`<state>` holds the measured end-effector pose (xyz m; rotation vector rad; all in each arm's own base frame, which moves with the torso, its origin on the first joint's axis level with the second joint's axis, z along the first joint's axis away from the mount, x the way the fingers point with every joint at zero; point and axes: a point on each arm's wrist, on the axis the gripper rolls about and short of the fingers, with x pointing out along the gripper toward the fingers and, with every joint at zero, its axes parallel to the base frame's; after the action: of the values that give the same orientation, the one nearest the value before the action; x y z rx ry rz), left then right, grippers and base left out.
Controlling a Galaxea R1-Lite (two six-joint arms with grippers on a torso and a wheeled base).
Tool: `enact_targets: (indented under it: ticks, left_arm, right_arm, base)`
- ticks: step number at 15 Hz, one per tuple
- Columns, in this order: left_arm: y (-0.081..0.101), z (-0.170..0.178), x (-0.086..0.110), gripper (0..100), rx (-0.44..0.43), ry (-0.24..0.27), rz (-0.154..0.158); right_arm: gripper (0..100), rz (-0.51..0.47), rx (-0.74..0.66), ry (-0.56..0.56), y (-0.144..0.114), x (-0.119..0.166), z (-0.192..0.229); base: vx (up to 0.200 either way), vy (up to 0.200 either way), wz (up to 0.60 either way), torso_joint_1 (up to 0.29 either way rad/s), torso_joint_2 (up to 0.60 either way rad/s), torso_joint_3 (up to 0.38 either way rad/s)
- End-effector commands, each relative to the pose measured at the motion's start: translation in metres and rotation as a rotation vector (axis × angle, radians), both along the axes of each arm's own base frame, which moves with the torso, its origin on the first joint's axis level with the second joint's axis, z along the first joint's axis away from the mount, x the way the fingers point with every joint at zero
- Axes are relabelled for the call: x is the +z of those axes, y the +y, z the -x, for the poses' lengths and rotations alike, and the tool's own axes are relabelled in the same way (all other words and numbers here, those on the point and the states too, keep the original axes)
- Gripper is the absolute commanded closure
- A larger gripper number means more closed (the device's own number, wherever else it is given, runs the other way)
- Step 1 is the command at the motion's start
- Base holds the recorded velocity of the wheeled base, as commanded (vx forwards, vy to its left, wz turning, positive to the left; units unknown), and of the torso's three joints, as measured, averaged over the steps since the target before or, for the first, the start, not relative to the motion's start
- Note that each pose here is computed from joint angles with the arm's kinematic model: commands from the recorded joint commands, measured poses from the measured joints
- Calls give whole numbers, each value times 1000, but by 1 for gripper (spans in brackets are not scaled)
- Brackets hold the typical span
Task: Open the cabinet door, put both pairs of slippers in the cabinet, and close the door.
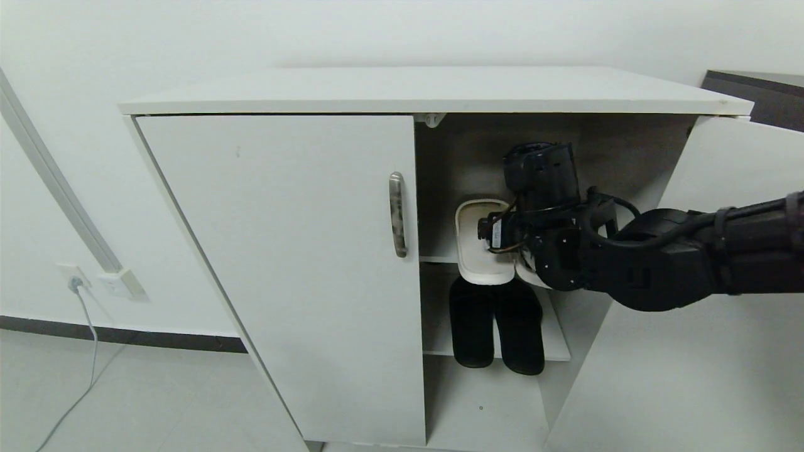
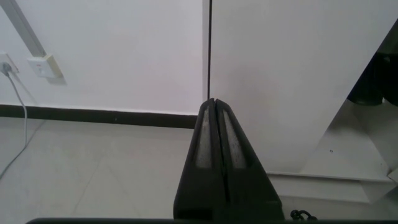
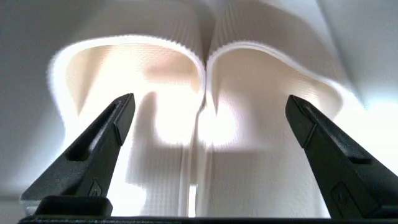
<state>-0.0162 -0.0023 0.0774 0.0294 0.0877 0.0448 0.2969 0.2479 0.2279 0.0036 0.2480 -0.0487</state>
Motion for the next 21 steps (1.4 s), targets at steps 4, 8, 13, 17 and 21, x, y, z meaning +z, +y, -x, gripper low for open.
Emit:
enact_targets:
  ticks: [4,8,13,17,21]
  left_arm:
    - [0,0,0,100,1,2,0]
    - [0,0,0,100,0,2,0]
    - [0,0,0,100,0,2,1]
    - [0,0,0,100,0,2,1]
    - [0,0,0,100,0,2,1]
  right_arm:
    - [0,-74,121,17,-23,11,85]
    - [100,-98,221,60,-34,-14,115]
    - [100,-93,305,68,-25,-29,130]
    - [100,-82,303,75,-26,-32,131]
    - [100,-66,306,74,-28,-37,133]
  base:
    - [0,0,0,0,0,0]
    - [0,0,0,0,0,0]
    - [0,0,0,0,0,0]
    - [0,0,0,0,0,0]
    - [-100,0,0,1,2,1]
